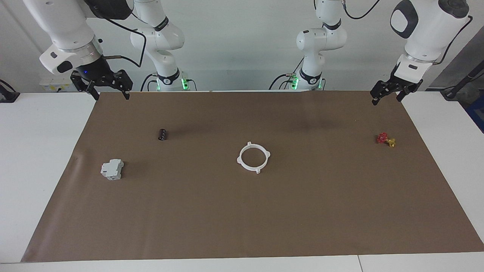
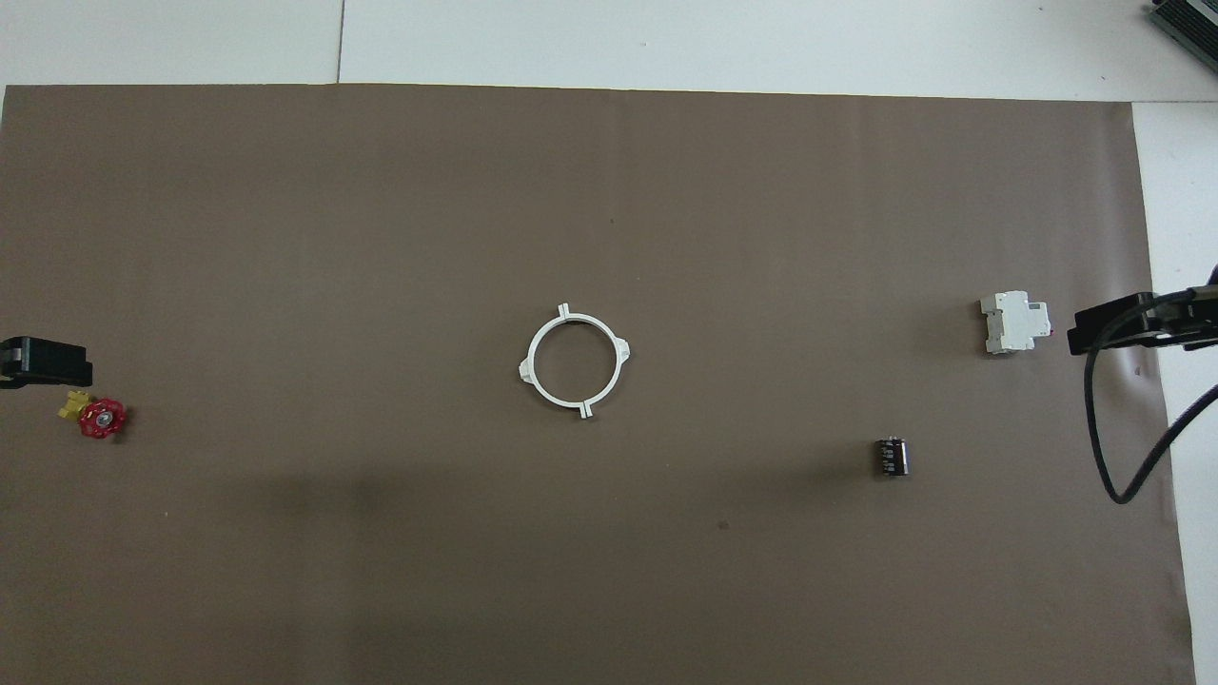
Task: Assemble drain pipe with both arms
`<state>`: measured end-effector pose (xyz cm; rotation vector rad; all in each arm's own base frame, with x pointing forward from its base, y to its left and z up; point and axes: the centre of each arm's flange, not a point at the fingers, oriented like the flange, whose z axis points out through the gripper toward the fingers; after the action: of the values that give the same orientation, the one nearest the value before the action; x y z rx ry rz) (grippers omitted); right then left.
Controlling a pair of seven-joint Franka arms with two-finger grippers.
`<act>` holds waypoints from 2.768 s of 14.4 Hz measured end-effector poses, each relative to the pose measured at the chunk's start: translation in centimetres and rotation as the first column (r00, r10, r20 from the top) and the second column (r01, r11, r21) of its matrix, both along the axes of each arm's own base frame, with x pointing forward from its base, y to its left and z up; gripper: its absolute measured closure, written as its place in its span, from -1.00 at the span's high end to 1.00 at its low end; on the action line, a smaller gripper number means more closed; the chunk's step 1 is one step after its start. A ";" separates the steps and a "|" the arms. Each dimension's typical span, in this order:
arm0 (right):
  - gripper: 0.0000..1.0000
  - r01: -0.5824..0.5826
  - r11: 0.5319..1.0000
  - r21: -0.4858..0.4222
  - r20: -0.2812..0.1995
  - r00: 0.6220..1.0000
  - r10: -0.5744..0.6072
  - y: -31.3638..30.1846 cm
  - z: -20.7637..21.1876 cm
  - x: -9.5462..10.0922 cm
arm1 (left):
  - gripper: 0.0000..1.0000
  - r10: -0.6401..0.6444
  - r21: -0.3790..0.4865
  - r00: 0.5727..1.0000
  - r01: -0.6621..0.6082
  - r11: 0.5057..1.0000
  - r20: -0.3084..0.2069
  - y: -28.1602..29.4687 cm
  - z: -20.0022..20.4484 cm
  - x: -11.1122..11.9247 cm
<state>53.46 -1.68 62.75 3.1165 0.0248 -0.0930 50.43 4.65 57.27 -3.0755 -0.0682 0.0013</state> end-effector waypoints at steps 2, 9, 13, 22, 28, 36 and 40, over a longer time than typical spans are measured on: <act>1.00 0.000 1.000 0.000 0.000 1.000 0.000 0.0 0.0 0.0 | 1.00 -0.005 0.002 1.000 0.005 1.000 0.021 -0.1 0.2 0.3; 1.00 0.000 1.000 0.000 0.000 1.000 0.000 0.0 0.0 0.0 | 1.00 -0.012 -0.011 1.000 0.011 1.000 -0.023 -0.6 0.0 4.5; 1.00 0.000 1.000 0.000 0.000 1.000 0.000 0.0 0.0 0.0 | 1.00 -0.033 -0.018 0.995 0.031 0.999 -0.097 -2.3 3.7 5.1; 1.00 0.000 1.000 0.000 0.014 1.000 0.000 0.0 0.1 0.2 | 1.00 -0.166 -0.033 0.981 0.163 0.986 -0.098 -3.5 5.1 4.6; 1.00 -0.001 1.000 0.000 0.014 1.000 0.001 0.0 0.1 0.2 | 1.00 -0.074 -0.017 0.997 0.074 0.997 -0.023 -4.9 5.7 5.4; 1.00 -0.001 1.000 0.000 0.014 1.000 0.001 0.0 0.1 0.2 | 1.00 -0.104 -0.017 0.994 0.104 0.994 -0.018 -7.0 5.7 5.4; 1.00 -0.001 1.000 0.000 0.014 1.000 0.001 0.0 0.1 0.2 | 1.00 -0.113 -0.018 0.994 0.112 0.994 -0.016 -7.5 5.8 5.3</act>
<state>53.62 -1.66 62.87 3.1166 0.0256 -0.0710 55.76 -2.86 63.08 -3.0910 0.1064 0.0220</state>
